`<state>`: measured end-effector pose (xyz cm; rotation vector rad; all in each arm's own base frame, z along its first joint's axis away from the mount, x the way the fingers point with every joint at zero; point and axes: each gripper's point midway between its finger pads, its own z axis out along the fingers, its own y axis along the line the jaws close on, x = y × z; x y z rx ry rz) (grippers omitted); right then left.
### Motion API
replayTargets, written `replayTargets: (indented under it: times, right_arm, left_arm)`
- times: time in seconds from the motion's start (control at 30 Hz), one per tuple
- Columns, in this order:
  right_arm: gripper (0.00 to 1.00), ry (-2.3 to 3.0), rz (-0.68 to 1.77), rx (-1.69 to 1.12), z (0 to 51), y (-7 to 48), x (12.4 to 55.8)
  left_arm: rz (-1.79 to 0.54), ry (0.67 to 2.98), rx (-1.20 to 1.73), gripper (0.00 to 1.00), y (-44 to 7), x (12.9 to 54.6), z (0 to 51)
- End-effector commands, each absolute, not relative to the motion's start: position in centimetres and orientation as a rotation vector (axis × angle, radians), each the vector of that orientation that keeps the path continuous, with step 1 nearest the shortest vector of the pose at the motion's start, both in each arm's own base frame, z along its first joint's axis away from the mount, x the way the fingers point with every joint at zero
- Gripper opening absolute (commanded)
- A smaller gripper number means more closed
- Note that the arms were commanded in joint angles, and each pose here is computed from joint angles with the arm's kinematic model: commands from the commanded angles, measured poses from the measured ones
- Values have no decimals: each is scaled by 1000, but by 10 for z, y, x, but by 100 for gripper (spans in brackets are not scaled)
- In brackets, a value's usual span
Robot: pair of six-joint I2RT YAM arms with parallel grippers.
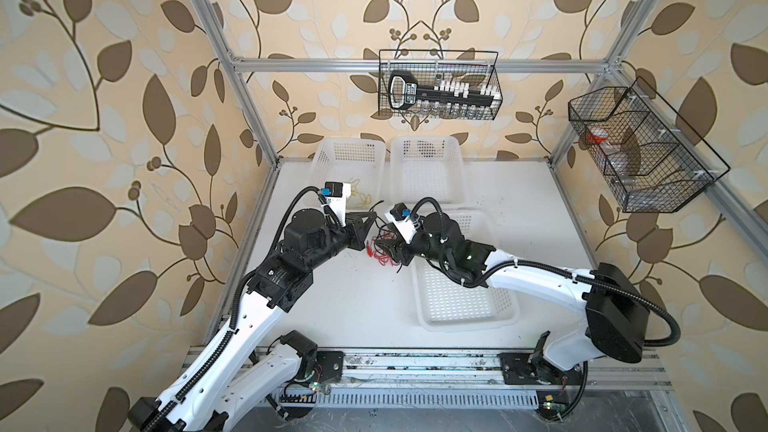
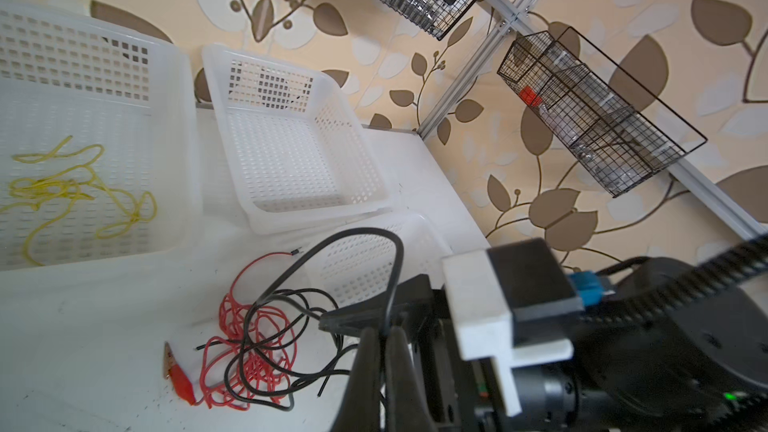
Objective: Untangle the cables
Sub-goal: 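Lift the black wire with the left gripper while the right gripper holds it lower, then pull the black wire up and away from the red wires with both grippers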
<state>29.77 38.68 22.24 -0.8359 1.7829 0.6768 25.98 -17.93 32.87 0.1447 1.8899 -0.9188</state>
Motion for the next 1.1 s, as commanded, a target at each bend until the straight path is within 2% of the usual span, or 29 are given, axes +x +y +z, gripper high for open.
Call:
replayTargets:
  times: [0.0, 0.2, 0.4, 0.43, 0.5, 0.57, 0.77, 0.93, 1.0, 1.07]
  right_arm:
    - [60, 1792, 600, -708, 233, 375, 327]
    - [57, 1799, 612, -677, 234, 372, 339]
    - [49, 1759, 718, -748, 245, 384, 325]
    - [46, 1752, 732, -760, 247, 386, 321]
    - [30, 1736, 755, -792, 250, 390, 313]
    - [19, 1720, 770, -806, 256, 392, 308]
    - [18, 1660, 858, -865, 279, 401, 290]
    - [8, 1612, 926, -902, 299, 409, 280]
    - [13, 1594, 956, -924, 306, 413, 275]
    - [13, 1580, 972, -931, 312, 415, 273]
  left_arm:
    - [-1017, 1820, 198, 0, -190, 253, 345]
    - [-1009, 1845, 188, 0, -190, 253, 336]
    - [-899, 1912, 98, 0, -174, 263, 318]
    - [-874, 1923, 76, 0, -171, 265, 315]
    - [-807, 1949, 14, 0, -160, 270, 308]
    - [-749, 1972, -38, 0, -151, 274, 301]
    - [-582, 2015, -187, 0, -121, 280, 283]
    - [-516, 1993, -238, 0, -106, 276, 285]
    - [-497, 1971, -247, 0, -100, 274, 289]
    - [-483, 1950, -251, 0, -95, 271, 294]
